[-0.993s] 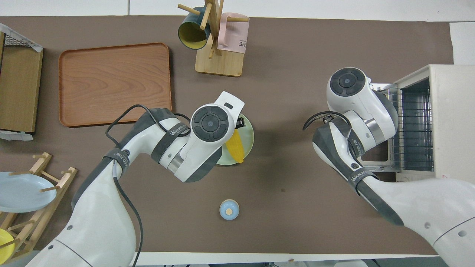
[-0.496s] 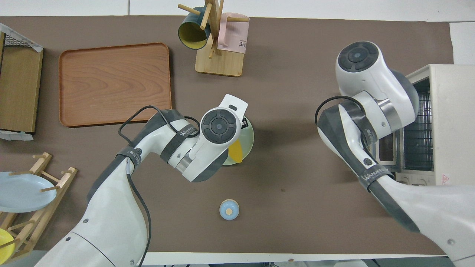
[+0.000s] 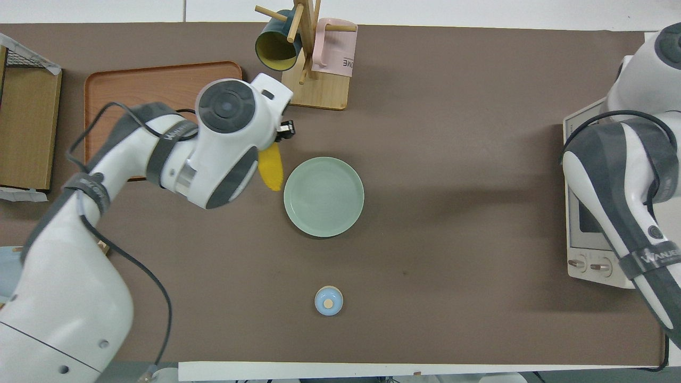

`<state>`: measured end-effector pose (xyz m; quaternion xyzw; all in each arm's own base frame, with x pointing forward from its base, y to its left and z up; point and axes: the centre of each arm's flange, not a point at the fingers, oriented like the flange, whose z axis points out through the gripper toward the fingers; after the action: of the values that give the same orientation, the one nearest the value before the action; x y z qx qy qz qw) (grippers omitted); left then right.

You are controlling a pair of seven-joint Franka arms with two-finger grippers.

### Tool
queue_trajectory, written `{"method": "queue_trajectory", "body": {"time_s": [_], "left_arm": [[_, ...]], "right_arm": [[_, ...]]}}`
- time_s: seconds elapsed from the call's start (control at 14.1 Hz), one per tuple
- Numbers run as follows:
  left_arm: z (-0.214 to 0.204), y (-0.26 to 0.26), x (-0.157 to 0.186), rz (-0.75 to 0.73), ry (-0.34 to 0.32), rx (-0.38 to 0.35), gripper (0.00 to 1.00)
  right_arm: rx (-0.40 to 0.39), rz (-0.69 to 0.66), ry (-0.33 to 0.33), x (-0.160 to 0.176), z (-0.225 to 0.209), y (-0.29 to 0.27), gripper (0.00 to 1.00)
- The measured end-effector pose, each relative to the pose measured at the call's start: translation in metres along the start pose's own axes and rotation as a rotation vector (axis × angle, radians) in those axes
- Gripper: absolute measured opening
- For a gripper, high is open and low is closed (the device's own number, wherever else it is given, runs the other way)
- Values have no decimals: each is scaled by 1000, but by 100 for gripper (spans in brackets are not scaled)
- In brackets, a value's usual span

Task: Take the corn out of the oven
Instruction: 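Carry the corn to the wooden tray while the right gripper closes the oven door, then lower the corn onto the wooden tray and open the left gripper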

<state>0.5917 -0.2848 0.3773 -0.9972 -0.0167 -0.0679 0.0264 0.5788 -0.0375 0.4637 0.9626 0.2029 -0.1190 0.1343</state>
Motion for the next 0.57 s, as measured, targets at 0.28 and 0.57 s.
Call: {"method": "queue_trajectory", "body": {"time_s": [0.28,0.57], "left_arm": [[35,-138,61,174,-12,-53,55],[60,-156,77,183,-8,-54,73]], "right_arm": [[223,123,142,-15,-43,11,55],[275,230,187,-60,-130,17,96]]}}
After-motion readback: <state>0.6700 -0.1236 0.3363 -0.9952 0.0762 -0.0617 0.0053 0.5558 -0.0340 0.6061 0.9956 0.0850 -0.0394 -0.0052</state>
